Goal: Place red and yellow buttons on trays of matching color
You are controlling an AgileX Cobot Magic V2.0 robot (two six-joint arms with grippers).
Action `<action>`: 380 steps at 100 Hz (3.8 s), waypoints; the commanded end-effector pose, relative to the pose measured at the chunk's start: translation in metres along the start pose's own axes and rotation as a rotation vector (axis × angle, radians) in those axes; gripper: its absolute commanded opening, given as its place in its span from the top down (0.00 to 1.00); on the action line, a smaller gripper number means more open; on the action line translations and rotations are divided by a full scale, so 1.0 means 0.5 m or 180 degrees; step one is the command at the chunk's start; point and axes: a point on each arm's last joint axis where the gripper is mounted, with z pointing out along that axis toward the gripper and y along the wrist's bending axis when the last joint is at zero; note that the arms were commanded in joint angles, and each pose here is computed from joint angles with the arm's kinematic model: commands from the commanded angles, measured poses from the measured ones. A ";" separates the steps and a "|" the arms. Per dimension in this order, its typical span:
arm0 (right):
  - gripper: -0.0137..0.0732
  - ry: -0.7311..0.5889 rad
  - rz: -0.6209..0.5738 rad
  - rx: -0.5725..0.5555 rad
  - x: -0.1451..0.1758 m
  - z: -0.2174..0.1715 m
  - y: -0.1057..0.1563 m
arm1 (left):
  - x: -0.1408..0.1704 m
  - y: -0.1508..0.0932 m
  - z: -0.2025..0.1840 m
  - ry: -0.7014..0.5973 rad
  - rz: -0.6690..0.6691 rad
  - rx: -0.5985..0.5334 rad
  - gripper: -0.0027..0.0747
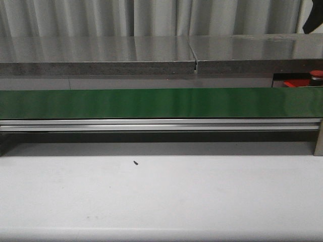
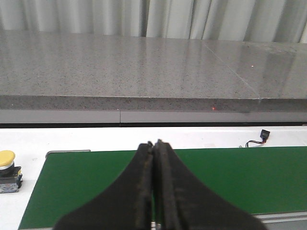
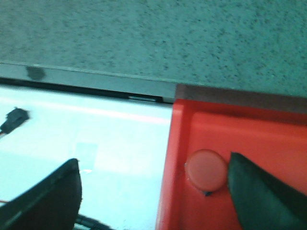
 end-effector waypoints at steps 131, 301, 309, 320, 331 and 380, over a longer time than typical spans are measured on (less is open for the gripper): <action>0.18 -0.1065 -0.0617 0.0036 0.485 -0.492 0.358 | -0.023 0.003 -0.001 -0.0179 -0.0055 -0.0087 0.99; 0.95 -0.0980 -0.0626 -0.0004 0.514 -0.494 0.360 | -0.170 0.221 0.161 0.0105 -0.1043 -0.0944 0.11; 0.95 -0.0980 -0.0626 -0.0004 0.514 -0.494 0.360 | -0.164 0.272 0.194 0.0292 -0.1137 -0.0967 0.11; 0.95 -0.0980 -0.0626 -0.0004 0.514 -0.494 0.360 | -0.146 0.336 0.245 0.0578 -0.1255 -0.0985 0.11; 0.95 -0.0980 -0.0626 -0.0004 0.514 -0.494 0.360 | -0.123 0.387 0.291 0.0870 -0.1129 -0.1123 0.11; 0.95 -0.0980 -0.0626 -0.0004 0.514 -0.494 0.360 | -0.057 0.459 0.415 0.1652 -0.1350 -0.1071 0.17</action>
